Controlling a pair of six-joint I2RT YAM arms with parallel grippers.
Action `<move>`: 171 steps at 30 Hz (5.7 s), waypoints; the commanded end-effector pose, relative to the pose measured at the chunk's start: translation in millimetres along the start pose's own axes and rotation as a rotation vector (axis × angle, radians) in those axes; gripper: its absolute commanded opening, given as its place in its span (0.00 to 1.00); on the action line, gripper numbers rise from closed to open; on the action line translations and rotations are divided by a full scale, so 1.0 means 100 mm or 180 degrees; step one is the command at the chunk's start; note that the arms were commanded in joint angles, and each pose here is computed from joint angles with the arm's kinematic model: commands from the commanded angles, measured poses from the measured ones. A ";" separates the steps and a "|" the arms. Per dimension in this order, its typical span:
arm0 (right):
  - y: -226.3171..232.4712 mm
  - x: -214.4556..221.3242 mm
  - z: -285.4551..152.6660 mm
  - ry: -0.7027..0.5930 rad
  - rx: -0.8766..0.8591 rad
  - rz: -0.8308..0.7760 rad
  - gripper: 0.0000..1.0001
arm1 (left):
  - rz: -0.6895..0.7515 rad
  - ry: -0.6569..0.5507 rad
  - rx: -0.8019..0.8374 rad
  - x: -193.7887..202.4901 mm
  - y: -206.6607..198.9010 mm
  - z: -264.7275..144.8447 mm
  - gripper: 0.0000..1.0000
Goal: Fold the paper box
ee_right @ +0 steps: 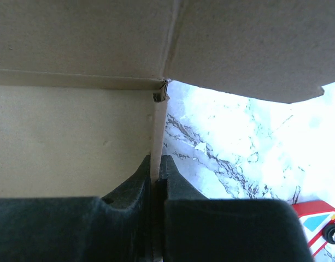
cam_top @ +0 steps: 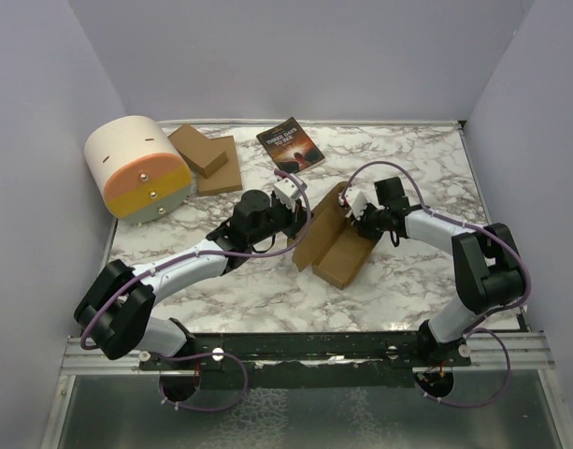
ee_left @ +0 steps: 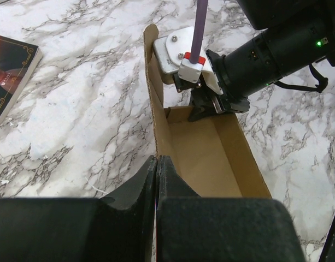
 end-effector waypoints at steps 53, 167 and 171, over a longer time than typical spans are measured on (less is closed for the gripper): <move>0.13 -0.11 -0.01 -0.0078 -0.0164 0.0014 0.25 | 0.0089 -0.0201 -0.0061 -0.20 0.02 0.01 0.00; -0.10 -0.13 -0.26 -0.0521 -0.0698 0.0643 0.54 | 0.0080 -0.0185 0.0004 -0.28 0.02 0.14 0.00; -0.12 -0.07 -0.15 -0.0390 -0.0672 0.0750 0.40 | 0.0093 -0.0190 0.0067 -0.25 0.00 0.15 0.00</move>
Point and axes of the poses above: each gripper's point midway between its finger pads, its own z axis out along the fingers, its own y axis along the line the jaws close on, x = y × z, the point moved 9 cm from there along -z, back along the fingers, and after that the axes turned 7 degrees about z, right-handed, at the moved point
